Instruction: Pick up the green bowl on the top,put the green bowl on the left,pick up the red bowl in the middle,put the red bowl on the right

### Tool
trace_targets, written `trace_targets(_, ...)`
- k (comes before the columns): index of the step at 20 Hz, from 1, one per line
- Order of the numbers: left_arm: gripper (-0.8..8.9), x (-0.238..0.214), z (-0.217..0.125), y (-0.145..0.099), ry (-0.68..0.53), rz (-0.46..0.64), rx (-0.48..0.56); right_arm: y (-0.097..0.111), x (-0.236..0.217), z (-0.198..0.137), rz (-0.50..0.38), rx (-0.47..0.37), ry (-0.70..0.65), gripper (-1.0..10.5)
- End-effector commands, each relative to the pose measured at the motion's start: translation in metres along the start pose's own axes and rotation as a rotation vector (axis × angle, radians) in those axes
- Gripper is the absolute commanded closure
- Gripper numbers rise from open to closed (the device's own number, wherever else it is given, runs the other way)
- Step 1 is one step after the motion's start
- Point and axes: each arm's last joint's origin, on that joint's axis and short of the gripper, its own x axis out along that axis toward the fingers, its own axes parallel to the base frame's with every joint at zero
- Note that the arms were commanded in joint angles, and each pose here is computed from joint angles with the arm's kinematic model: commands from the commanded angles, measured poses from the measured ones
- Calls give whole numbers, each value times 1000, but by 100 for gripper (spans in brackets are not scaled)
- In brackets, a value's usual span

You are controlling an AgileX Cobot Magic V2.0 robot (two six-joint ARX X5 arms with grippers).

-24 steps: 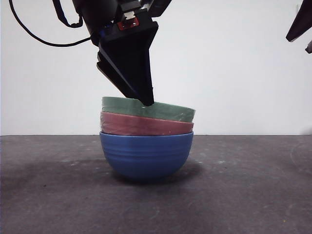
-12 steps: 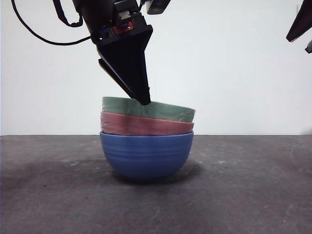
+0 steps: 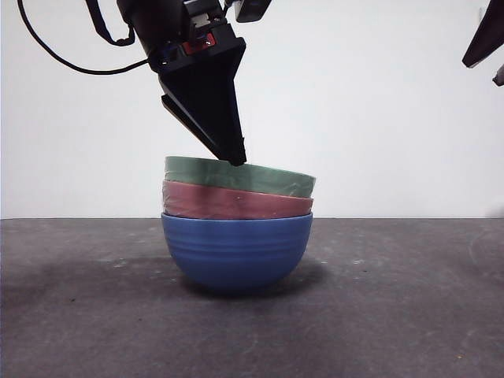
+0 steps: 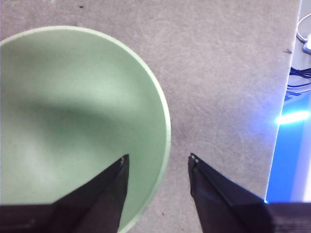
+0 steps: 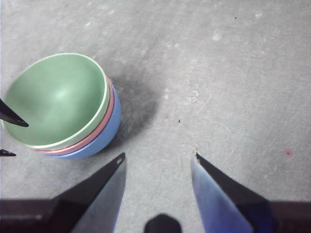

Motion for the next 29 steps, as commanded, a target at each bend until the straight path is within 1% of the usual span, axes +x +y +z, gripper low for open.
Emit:
trace_targets(1, 604, 7, -1, 2, 14, -16, 3, 0, -1, 1, -2, -6, -8, 725)
trace_targets(5, 609, 17, -1, 3, 36, -29, 1, 0, -1, 1, -2, -6, -8, 725)
trace_targets(6, 668, 17, 0, 4, 31, -26, 3, 0, -1, 1, -2, -6, -8, 725)
trace_targets(7, 768, 17, 0, 4, 27, -23, 4, 0, -1, 1, -2, -6, -8, 725)
trace_targets(8, 831, 17, 0, 4, 28, -20, 4, 0, -1, 1, -2, -7, -8, 725)
trace_targets(11, 823, 15, 1, 4, 27, -17, 5, 0, -1, 1, -2, -7, -8, 725)
trace_targets(14, 822, 4, 10, 3, 12, -14, 16, 0, -1, 2, -3, -7, -9, 726)
trace_targets(18, 822, -36, 33, 1, -20, 5, 30, 0, -1, 2, -3, -7, -9, 726)
trace_targets(19, 822, -49, 38, 1, -20, 23, 22, 0, -1, 2, -3, -7, -9, 726)
trace_targets(22, 822, -86, 40, -3, -3, 148, -64, 0, -1, 1, -3, -7, -9, 726)
trace_targets(25, 822, -111, 23, -4, -4, 188, -196, 0, -1, 1, -3, -7, -9, 726)
trace_targets(27, 822, -115, 6, -1, 24, 259, -274, 0, -1, 1, -3, -7, -9, 726)
trace_targets(29, 822, -104, -14, 1, 46, 273, -343, 0, -1, 1, -3, -6, -9, 726)
